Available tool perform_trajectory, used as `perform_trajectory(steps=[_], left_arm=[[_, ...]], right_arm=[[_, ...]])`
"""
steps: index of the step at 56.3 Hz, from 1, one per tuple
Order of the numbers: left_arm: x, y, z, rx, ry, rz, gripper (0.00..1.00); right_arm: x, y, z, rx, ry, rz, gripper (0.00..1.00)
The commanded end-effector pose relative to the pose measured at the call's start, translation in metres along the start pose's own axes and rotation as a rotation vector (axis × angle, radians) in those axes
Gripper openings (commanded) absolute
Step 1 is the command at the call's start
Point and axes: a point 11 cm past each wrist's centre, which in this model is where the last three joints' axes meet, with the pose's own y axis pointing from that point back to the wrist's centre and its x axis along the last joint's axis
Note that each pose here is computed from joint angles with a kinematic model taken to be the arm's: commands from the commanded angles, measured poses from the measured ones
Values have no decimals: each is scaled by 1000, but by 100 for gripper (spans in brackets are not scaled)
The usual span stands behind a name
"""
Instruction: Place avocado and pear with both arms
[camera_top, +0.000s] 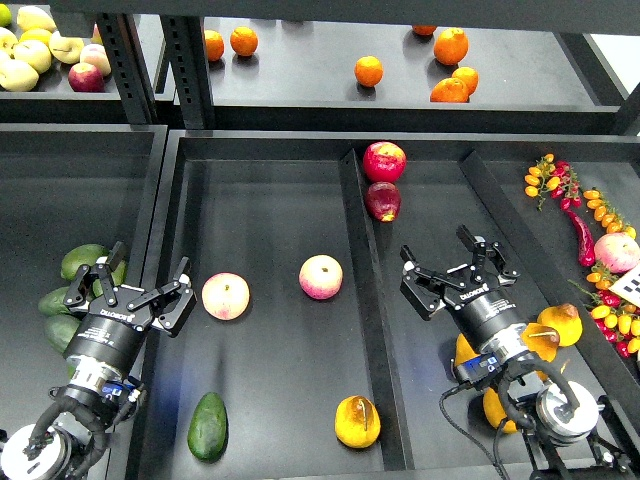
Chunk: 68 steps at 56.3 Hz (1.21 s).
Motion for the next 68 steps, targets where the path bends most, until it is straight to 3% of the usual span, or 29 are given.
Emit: perform_trajectory(steps=[1,24,35,68], left_arm=[[0,0,-2,7,0,-2,100],[-6,-3,-1,21,-13,-23,100],[-14,-1,4,7,-10,-119,100],[-12,-1,15,-32,15,-114,100]], right_arm=[[0,-1,3,-9,0,0,100],[0,-1,3,-9,1,0,100],[0,-1,3,-9,0,0,100],[-2,-1,3,-10,2,-6,100]])
